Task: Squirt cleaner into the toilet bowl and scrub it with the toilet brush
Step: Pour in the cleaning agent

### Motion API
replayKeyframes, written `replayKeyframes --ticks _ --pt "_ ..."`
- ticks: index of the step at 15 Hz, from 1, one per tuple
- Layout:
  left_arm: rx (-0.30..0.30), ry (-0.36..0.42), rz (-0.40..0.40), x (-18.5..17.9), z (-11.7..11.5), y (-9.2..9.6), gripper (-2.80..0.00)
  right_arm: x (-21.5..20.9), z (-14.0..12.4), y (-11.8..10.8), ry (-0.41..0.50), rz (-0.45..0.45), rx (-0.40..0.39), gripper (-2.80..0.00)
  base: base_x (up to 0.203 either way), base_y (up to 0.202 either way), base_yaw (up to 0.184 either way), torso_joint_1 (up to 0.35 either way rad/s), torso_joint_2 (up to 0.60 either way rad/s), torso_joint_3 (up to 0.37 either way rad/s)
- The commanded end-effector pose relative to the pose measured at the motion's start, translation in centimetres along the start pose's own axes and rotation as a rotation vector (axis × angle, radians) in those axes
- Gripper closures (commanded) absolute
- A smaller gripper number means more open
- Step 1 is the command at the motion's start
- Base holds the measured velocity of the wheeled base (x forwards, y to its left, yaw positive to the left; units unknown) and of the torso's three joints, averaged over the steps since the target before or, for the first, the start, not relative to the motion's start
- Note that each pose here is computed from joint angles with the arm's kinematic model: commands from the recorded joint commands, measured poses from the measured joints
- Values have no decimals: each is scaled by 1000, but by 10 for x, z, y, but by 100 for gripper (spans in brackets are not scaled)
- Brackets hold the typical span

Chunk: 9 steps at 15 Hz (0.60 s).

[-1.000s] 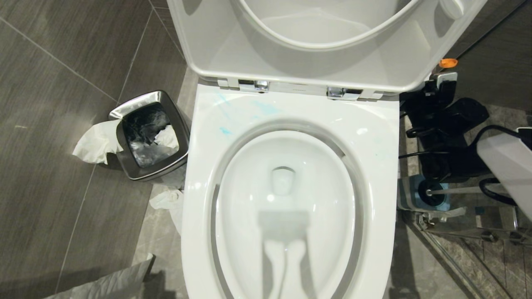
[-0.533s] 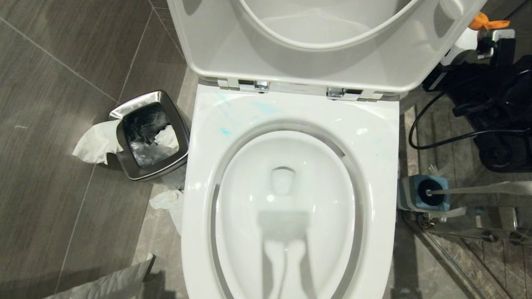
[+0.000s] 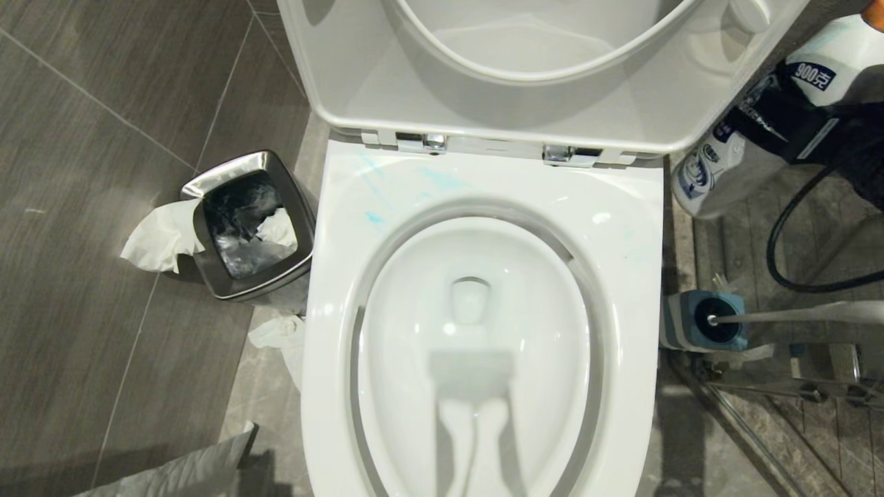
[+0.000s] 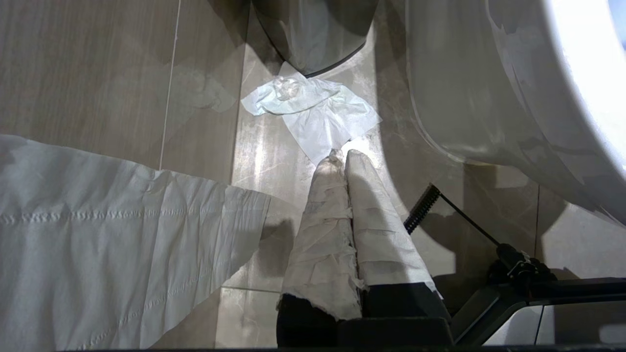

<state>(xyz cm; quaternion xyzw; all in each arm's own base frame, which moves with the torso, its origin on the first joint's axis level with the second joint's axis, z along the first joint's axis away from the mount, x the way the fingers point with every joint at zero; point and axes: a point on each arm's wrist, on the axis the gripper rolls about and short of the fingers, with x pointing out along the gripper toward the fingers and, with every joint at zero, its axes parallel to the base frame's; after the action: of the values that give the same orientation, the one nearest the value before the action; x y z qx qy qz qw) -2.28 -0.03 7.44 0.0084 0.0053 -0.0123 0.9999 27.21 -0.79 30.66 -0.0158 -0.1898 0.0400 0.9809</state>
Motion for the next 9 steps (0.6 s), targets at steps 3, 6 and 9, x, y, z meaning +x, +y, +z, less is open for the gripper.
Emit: replayKeyframes --ticks 3,6,9 --pt "0 1 0 0 0 0 0 -59 48 13 7 -5 8 0 0 0 0 0 0 0" --pt "0 0 0 0 0 0 0 -95 61 20 74 3 21 0 0 0 0 0 0 0" --pt "0 1 0 0 0 0 0 -132 75 32 174 84 15 0 0 0 0 0 0 0"
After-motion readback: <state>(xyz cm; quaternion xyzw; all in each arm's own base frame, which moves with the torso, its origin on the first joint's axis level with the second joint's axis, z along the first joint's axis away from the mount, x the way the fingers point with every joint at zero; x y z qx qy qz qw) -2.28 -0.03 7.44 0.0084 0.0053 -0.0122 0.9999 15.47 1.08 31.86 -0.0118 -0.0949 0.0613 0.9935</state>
